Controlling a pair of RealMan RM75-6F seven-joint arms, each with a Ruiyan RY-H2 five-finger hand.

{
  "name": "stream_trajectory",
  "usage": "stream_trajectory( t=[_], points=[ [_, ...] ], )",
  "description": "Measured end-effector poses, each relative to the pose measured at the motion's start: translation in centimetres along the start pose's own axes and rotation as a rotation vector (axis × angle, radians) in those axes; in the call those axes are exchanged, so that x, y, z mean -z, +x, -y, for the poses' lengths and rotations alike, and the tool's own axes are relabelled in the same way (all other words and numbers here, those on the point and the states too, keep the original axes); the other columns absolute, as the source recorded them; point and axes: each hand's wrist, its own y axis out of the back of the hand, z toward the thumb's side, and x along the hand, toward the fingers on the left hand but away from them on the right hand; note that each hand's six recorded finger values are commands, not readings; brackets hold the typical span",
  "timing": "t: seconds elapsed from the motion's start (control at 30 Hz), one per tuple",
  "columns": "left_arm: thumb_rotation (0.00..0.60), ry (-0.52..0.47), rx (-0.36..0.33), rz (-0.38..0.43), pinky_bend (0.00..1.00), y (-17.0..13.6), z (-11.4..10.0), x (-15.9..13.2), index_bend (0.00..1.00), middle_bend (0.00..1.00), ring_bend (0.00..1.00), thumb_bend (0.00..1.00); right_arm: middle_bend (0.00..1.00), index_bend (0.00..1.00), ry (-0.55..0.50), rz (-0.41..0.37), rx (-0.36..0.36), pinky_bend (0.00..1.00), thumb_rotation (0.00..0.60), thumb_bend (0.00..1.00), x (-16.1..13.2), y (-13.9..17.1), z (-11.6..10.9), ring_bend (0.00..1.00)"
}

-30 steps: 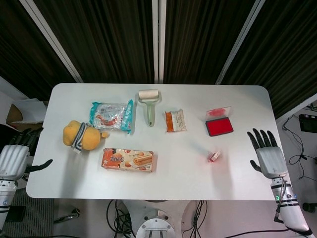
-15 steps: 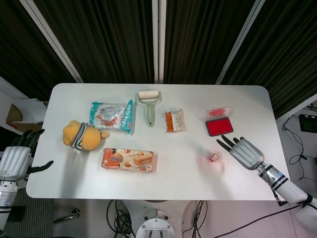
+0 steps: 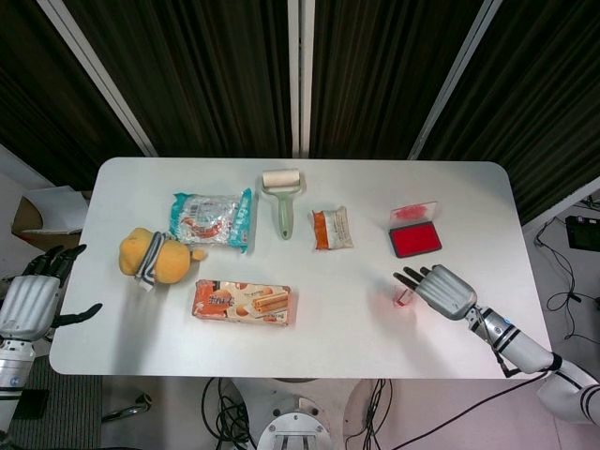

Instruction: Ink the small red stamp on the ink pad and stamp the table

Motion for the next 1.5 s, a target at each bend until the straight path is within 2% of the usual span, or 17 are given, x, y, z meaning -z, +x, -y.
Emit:
stream_trajectory(
  t=[0.23, 0.77, 1.5],
  points=[
    [0.465, 0.001, 0.001, -0.002, 0.21, 0.0, 0.0, 0.0, 0.12, 0.19, 0.12, 0.12, 0.32, 0.34, -0.028, -0.021, 0.038, 0.73, 0.600, 0.18, -0.3, -0.9, 0.2, 0.48],
    [0.462, 0.004, -0.003, -0.005, 0.21, 0.1, -0.4, 0.2, 0.13, 0.19, 0.12, 0.12, 0.40, 0.47, -0.080, -0.020, 0.087, 0.73, 0.600, 0.18, -1.0, -1.8, 1.6, 0.49],
    [0.464, 0.003, 0.004, -0.009, 0.21, 0.1, -0.3, 0.3, 0.13, 0.19, 0.12, 0.12, 0.44, 0.51, -0.088, -0.010, 0.092, 0.73, 0.600, 0.19, -1.5, -2.4, 2.8, 0.50]
  ],
)
